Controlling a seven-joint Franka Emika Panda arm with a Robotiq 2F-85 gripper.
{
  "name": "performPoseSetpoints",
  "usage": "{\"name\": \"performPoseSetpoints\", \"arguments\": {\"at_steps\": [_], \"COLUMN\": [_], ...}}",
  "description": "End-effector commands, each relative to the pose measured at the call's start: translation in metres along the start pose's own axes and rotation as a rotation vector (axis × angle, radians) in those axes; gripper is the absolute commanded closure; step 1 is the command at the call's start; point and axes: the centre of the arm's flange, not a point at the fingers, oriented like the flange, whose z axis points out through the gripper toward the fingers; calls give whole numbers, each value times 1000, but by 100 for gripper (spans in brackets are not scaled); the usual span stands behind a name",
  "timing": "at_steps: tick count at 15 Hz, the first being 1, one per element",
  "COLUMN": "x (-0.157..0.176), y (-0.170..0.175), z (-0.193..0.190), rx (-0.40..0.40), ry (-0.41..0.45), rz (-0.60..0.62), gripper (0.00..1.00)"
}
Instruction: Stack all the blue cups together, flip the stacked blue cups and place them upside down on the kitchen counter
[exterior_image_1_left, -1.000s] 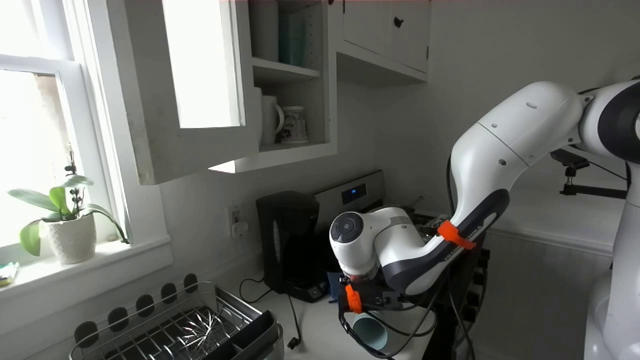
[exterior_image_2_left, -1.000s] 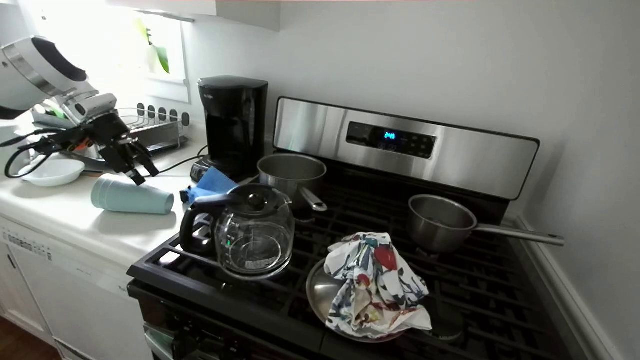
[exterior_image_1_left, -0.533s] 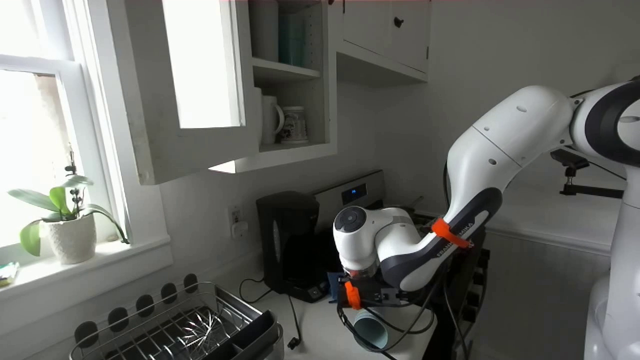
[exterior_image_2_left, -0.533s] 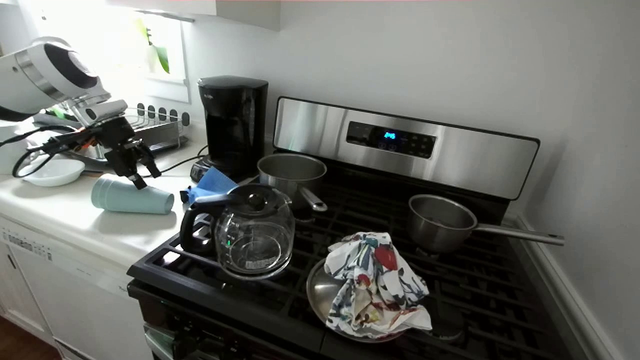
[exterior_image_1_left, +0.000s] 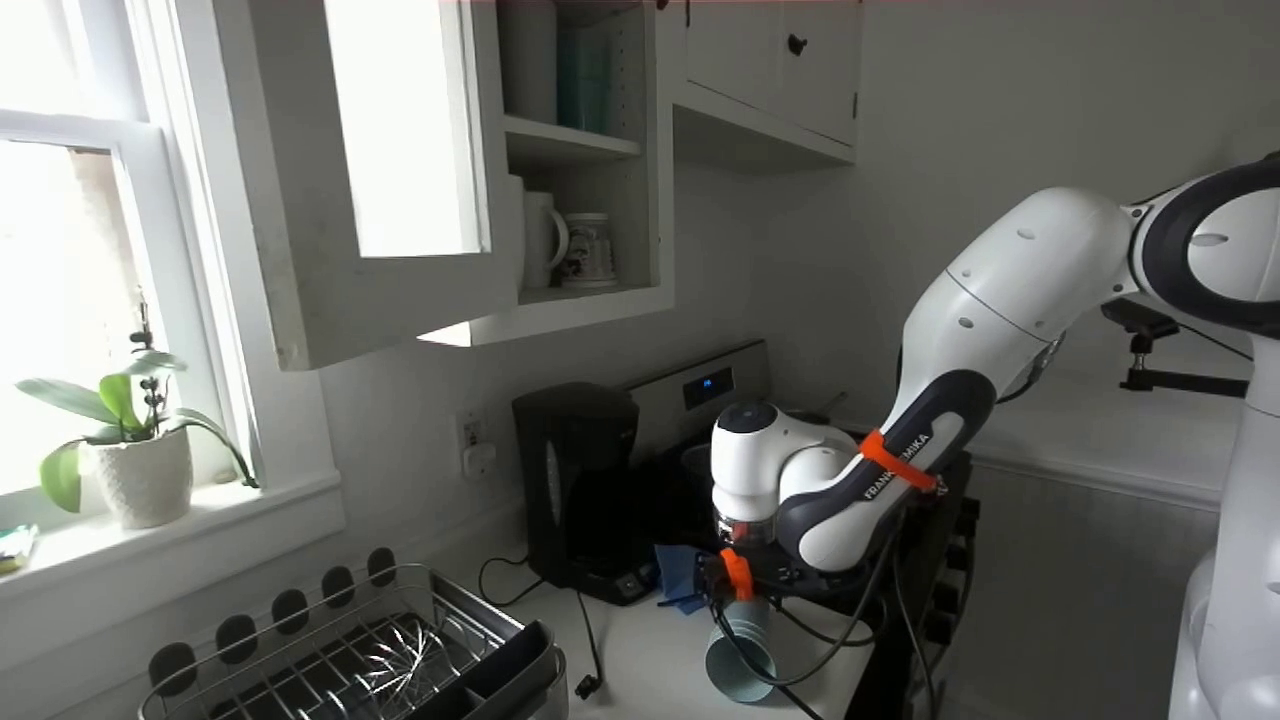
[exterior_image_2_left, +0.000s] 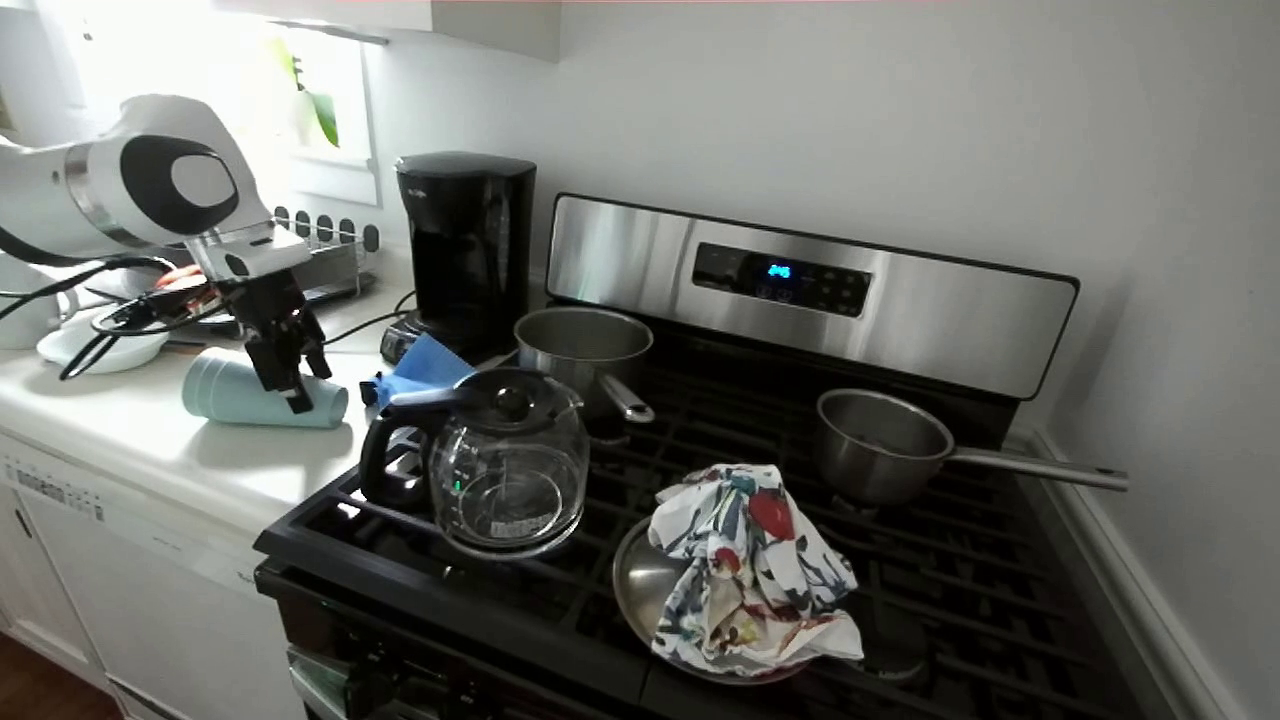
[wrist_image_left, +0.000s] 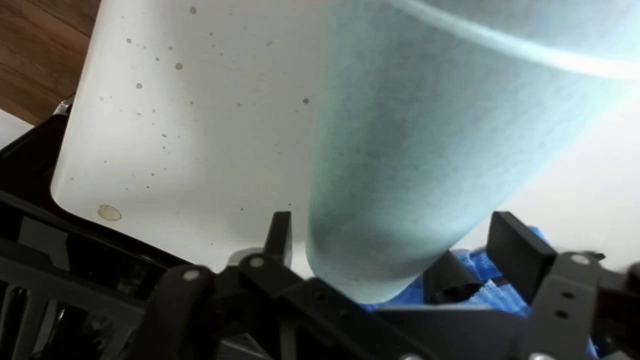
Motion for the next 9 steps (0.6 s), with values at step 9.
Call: {"name": "performPoseSetpoints", "arguments": {"at_steps": [9], "x": [17], "y": [20], "z": [-7], "rx": [51], "ry": [-127], "rz": [-7], "gripper": [55]}}
